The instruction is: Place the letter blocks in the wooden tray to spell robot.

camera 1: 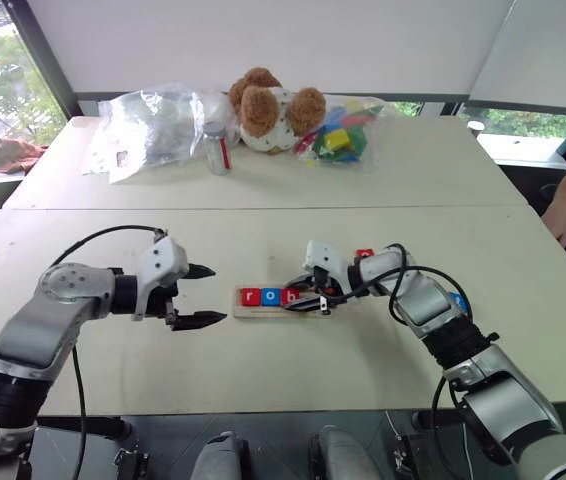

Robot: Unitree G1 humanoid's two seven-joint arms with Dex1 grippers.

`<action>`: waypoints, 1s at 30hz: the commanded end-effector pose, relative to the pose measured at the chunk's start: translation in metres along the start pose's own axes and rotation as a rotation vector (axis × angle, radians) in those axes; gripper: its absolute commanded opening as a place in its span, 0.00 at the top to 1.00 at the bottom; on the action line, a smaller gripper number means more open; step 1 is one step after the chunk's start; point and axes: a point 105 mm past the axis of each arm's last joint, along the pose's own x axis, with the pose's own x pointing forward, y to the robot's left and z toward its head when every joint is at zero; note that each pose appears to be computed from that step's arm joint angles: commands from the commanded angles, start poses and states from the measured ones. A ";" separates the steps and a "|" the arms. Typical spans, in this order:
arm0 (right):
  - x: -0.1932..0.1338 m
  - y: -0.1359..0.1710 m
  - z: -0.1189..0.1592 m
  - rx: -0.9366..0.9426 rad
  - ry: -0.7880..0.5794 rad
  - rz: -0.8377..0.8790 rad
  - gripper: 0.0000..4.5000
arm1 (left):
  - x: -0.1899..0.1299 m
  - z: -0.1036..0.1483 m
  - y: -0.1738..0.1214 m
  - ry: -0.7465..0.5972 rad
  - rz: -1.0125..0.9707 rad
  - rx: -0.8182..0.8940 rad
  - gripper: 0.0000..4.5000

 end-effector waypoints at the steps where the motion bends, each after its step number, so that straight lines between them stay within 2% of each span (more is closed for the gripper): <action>1: 0.000 -0.005 0.012 -0.024 -0.033 -0.019 0.74 | 0.000 0.008 0.002 -0.017 0.008 0.038 0.00; 17: 0.011 -0.003 0.014 -0.025 -0.047 -0.021 0.74 | 0.006 0.008 0.001 -0.027 0.003 0.039 0.00; 21: 0.009 -0.006 0.016 -0.022 -0.060 -0.051 0.29 | 0.008 0.009 0.001 -0.033 -0.004 0.032 0.00; 22: 0.008 -0.006 0.017 -0.020 -0.064 -0.057 0.25 | 0.008 0.009 0.001 -0.034 -0.006 0.030 0.00; 23: 0.006 -0.006 0.018 -0.014 -0.071 -0.059 0.09 | 0.008 0.009 0.001 -0.035 -0.006 0.029 0.00; 30: -0.006 -0.010 0.024 -0.042 -0.089 -0.107 0.09 | 0.011 0.010 0.002 -0.044 -0.011 0.028 0.00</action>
